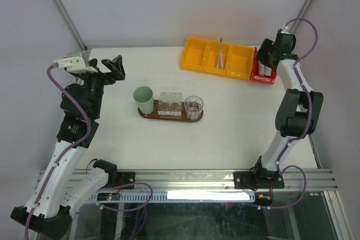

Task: Prepare toiletry sets of a toothbrush and toothpaste on the tray

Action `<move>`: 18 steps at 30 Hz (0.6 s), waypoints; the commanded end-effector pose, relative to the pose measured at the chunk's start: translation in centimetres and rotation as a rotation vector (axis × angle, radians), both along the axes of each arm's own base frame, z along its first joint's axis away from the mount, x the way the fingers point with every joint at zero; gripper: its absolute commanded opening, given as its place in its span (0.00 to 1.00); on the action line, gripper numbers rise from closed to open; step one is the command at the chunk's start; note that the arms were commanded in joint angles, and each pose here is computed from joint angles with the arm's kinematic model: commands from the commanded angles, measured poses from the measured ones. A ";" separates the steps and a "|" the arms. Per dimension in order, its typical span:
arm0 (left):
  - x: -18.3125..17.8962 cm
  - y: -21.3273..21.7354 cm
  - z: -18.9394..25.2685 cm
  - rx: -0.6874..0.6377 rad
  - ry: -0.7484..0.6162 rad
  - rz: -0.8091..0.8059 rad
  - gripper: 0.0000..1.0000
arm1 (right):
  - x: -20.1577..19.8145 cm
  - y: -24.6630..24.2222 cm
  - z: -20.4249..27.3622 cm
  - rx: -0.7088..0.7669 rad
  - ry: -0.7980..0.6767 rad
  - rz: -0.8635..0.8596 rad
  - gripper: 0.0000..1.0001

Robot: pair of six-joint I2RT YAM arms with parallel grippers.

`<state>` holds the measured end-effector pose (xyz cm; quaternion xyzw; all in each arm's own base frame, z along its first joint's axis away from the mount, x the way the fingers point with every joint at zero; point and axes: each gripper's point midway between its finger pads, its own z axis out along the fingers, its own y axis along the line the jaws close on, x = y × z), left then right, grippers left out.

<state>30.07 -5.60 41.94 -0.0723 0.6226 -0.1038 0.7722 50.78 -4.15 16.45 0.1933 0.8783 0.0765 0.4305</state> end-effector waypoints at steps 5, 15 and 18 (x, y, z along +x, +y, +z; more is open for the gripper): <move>0.1 0.5 1.1 0.010 -0.046 0.017 0.99 | 4.1 -2.7 0.8 -0.072 -0.024 -0.030 0.53; 0.2 0.2 1.0 0.012 -0.042 0.004 0.99 | 6.3 -4.2 -4.6 -0.136 0.096 -0.024 0.45; 0.5 0.0 0.8 0.013 -0.036 -0.003 0.99 | 6.4 -4.4 -5.6 -0.143 0.111 -0.027 0.40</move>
